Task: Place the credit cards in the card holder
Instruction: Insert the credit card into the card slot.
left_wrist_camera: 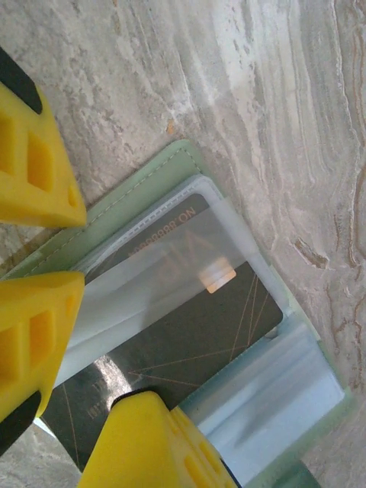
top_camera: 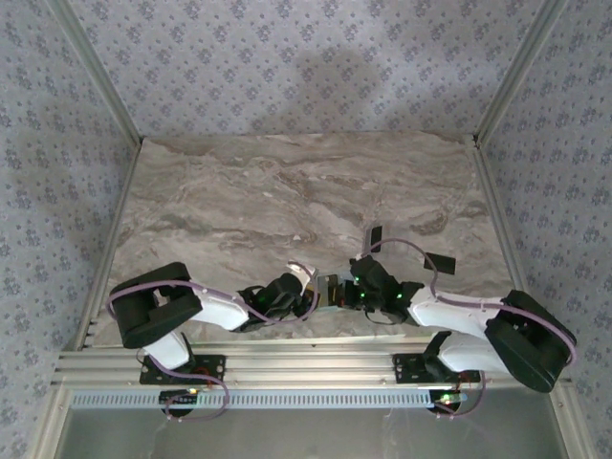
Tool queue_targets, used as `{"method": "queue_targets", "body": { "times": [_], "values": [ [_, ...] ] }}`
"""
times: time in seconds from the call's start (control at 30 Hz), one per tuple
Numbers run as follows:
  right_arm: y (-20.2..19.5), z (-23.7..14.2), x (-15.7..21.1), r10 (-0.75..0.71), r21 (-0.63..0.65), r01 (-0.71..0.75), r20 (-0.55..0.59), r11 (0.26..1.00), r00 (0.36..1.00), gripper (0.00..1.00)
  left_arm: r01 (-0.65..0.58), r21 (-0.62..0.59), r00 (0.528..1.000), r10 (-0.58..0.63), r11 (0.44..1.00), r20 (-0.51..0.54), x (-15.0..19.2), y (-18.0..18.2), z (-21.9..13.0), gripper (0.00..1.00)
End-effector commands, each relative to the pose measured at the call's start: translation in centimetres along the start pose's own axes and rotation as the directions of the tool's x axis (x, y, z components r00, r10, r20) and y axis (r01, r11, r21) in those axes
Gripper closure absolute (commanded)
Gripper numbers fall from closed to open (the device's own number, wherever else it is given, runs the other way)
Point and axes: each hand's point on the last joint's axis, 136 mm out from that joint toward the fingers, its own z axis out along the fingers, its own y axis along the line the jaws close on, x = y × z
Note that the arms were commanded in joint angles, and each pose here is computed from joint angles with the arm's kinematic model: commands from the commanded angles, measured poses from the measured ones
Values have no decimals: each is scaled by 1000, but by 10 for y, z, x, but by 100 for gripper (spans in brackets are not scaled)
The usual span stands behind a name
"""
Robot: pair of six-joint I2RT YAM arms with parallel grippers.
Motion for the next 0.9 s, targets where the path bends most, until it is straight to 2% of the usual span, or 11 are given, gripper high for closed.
{"method": "queue_targets", "body": {
  "times": [0.0, 0.07, 0.17, 0.37, 0.53, 0.7, 0.87],
  "values": [
    [10, 3, 6, -48, 11, 48, -35, 999, 998, 95, 2, 59, 991, 6, 998, -133, 37, -12, 3, 75],
    [8, -1, 5, -52, 29, 53, -33, 998, 998, 88, 6, 46, 991, 1, 999, -131, 37, -9, 2, 75],
    [2, -6, 5, -53, 69, 55, -36, 996, 998, 71, 8, 38, 992, -3, 999, -129, 37, -8, 2, 75],
    [-2, -16, 5, -66, 115, 72, -53, 991, 996, 45, 22, 24, 992, -19, 999, -128, 37, -4, 2, 75],
    [1, -29, 2, -97, 138, 104, -55, 985, 994, 31, 36, 24, 991, -33, 999, -129, 36, -1, 2, 75],
    [-4, -42, -2, -120, 207, 131, -65, 970, 991, 30, 47, 29, 991, -43, 998, -129, 35, 0, 3, 75],
    [-14, -84, -24, -207, 347, 192, 6, 918, 978, 35, 55, 36, 990, -50, 998, -130, 35, 0, 2, 75]
  ]
}}
